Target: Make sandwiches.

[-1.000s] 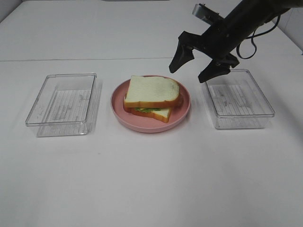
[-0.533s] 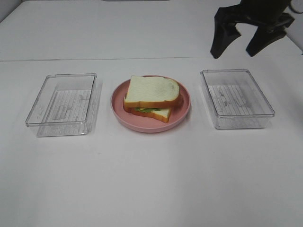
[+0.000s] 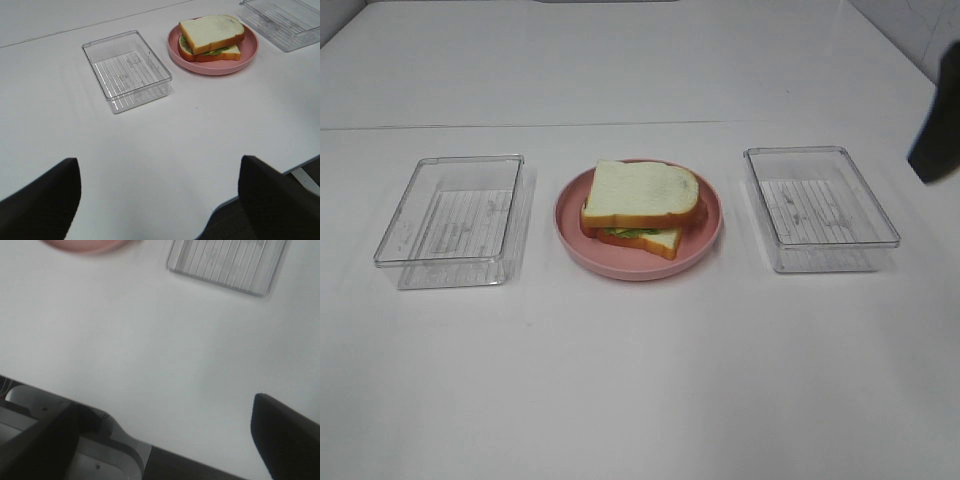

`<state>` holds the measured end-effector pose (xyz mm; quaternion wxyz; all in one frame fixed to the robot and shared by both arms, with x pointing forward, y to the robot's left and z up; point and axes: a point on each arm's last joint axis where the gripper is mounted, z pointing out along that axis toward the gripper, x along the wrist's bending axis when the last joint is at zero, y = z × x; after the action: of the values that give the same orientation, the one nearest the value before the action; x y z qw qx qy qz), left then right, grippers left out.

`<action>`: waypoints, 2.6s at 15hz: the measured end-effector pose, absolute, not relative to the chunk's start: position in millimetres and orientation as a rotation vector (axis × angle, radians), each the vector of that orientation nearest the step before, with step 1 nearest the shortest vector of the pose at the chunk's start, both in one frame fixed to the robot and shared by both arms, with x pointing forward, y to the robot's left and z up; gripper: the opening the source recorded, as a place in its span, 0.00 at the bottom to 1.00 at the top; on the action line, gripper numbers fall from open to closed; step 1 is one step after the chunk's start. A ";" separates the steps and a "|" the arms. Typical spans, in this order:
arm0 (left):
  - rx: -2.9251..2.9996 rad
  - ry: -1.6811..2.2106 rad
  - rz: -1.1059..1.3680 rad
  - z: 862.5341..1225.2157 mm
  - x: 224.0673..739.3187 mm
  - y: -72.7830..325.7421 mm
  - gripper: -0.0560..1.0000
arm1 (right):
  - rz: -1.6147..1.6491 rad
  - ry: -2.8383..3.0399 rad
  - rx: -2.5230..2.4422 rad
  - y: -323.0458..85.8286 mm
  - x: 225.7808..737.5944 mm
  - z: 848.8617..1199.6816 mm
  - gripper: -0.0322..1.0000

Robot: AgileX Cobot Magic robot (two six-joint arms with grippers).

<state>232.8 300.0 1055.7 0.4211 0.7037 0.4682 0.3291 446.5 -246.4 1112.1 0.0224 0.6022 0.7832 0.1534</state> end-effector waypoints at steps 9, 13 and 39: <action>1.786 1.136 0.825 1055.8 232.3 298.4 0.81 | 0.775 2.203 1.602 -279.5 270.1 1049.1 0.82; 1.785 1.136 0.823 1055.8 232.2 298.3 0.81 | 0.934 2.057 1.462 -283.9 246.4 1047.6 0.82; 1.633 1.431 1.000 1055.8 233.0 296.4 0.81 | 0.953 1.758 1.491 -285.4 227.3 1045.9 0.82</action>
<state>233.0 296.4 1055.8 0.3668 0.6355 0.5569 0.3892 227.3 -285.4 1045.9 0.3180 0.5666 0.6683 0.3623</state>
